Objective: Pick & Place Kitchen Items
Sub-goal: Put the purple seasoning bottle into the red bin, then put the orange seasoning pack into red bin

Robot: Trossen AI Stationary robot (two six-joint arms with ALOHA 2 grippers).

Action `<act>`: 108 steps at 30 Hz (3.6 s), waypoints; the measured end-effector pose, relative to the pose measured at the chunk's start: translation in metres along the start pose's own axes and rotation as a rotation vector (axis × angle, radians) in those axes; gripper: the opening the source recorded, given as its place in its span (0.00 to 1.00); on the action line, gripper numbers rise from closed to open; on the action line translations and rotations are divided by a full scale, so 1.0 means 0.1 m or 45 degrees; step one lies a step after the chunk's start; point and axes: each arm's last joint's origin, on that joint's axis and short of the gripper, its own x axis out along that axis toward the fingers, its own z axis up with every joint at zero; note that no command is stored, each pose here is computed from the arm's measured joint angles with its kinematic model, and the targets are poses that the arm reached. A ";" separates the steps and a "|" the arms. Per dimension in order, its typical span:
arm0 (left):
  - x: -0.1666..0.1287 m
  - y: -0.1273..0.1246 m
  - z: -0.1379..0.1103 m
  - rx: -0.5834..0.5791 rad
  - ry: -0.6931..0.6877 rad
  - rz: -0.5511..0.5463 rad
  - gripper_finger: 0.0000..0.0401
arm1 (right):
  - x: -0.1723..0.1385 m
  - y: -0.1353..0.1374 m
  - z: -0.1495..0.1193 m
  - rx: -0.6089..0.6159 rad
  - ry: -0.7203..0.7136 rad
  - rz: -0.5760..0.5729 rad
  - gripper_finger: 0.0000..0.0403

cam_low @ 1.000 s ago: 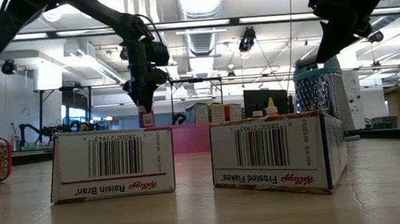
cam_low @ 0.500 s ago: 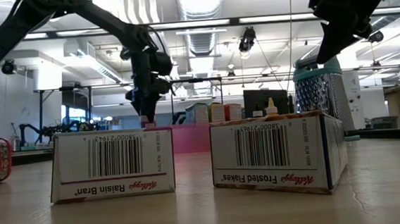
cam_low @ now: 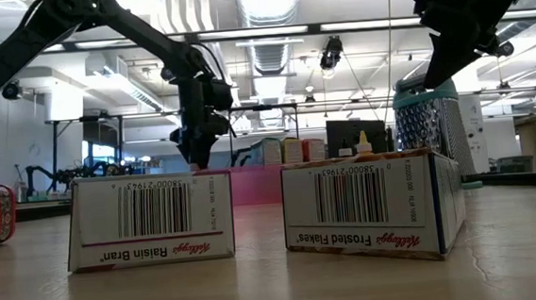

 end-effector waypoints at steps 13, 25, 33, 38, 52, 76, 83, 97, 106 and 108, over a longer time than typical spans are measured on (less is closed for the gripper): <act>0.02 -0.01 -0.02 0.026 0.033 -0.012 0.76 | 0.00 0.00 0.00 0.004 -0.004 0.004 0.27; -0.49 0.01 -0.03 0.030 -0.060 0.040 0.82 | 0.00 0.01 0.01 0.013 -0.007 0.007 0.30; -1.13 -0.08 -0.28 -0.050 -0.200 0.078 0.82 | 0.00 0.01 0.01 0.013 -0.004 0.012 0.32; -1.47 -0.31 -0.53 -0.038 -0.295 0.069 0.81 | 0.00 0.01 0.01 0.013 -0.003 0.012 0.33; -2.06 -1.08 -1.40 0.073 -0.489 -0.069 0.81 | 0.00 0.02 0.02 0.011 -0.022 0.022 0.22; -2.12 -1.63 -2.11 -0.034 -0.285 0.016 0.81 | 0.00 0.05 0.07 0.013 -0.077 0.060 0.15; -2.07 -1.75 -2.17 -0.051 -0.288 0.040 0.81 | -0.01 0.07 0.09 0.040 -0.106 0.082 0.22; -1.84 -2.20 -2.53 -0.029 -0.191 0.010 0.81 | -0.01 0.07 0.10 0.042 -0.108 0.084 0.33; -1.91 -2.52 -3.00 -0.102 -0.115 -0.138 0.81 | -0.01 0.07 0.10 0.043 -0.107 0.085 0.39; -1.94 -2.57 -3.12 -0.147 -0.107 -0.162 0.81 | -0.01 0.07 0.10 0.043 -0.107 0.085 0.41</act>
